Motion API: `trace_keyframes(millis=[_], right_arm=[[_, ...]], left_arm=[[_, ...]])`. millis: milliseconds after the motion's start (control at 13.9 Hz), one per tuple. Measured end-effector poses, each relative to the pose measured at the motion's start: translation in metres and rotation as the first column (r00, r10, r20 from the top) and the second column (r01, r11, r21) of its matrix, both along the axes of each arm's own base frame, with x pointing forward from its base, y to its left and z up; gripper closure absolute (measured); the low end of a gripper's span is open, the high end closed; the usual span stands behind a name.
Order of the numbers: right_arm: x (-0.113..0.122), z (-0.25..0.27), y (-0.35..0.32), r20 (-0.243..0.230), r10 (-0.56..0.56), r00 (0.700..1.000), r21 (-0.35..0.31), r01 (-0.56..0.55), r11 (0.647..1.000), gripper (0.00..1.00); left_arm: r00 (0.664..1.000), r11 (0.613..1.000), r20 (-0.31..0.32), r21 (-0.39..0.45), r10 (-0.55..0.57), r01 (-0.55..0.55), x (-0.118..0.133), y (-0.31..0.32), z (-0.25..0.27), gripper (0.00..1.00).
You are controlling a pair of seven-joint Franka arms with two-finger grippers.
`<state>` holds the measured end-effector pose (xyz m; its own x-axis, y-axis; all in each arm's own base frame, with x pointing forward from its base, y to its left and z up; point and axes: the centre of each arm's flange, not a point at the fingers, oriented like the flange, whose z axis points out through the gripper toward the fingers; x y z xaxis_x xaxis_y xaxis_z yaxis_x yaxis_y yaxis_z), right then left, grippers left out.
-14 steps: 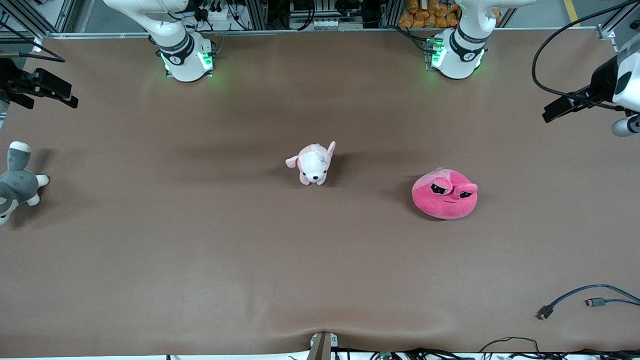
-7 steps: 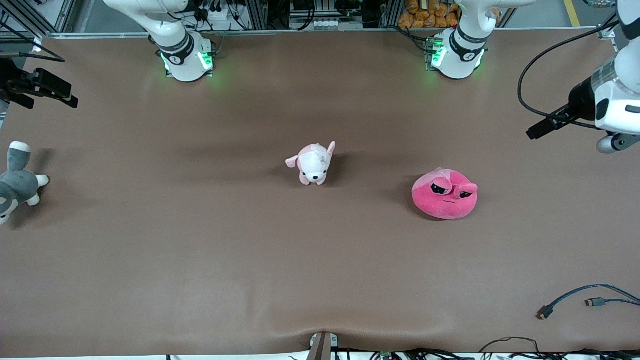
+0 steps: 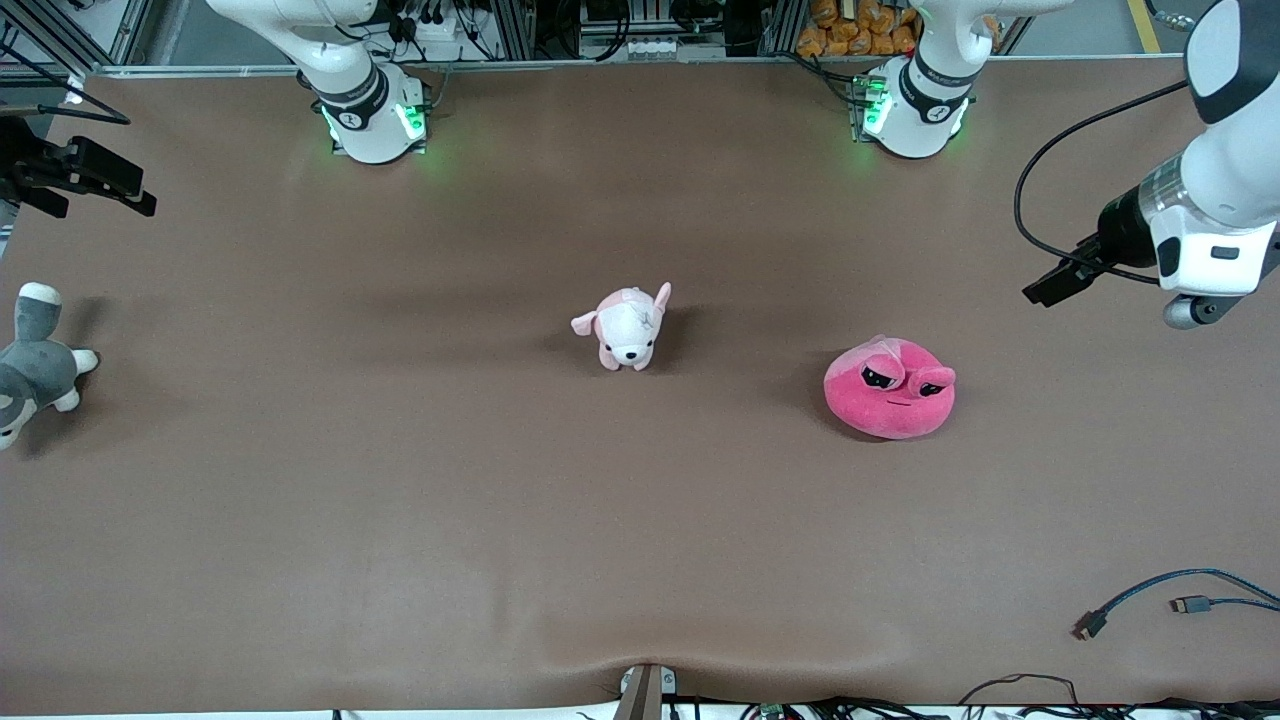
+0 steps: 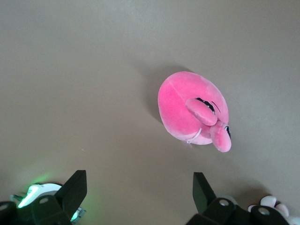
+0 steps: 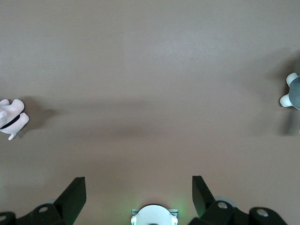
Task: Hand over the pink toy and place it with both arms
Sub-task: 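Move the left gripper down over the pink plush toy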
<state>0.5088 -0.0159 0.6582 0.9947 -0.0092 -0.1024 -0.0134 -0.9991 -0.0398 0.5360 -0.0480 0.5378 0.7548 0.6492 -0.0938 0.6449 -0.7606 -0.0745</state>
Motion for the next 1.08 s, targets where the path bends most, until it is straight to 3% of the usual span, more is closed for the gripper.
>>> trace_keyframes(millis=[430, 717, 1075], right_arm=[[0.0, 0.0, 0.0, 0.0, 0.0, 1.0, 0.0, 0.0, 1.0, 0.0], [0.0, 0.0, 0.0, 0.0, 0.0, 1.0, 0.0, 0.0, 1.0, 0.0], [0.0, 0.0, -0.001, 0.0, -0.001, 1.0, 0.0, 0.001, 1.0, 0.0]], left_arm=[[0.973, 0.972, -0.02, -0.032, 0.23, -0.231, -0.003, -0.015, -0.037, 0.0], [0.898, 0.898, -0.038, -0.022, 0.439, -0.44, 0.003, -0.027, -0.063, 0.0], [0.809, 0.81, -0.078, -0.03, 0.582, -0.586, 0.024, -0.034, -0.109, 0.0]])
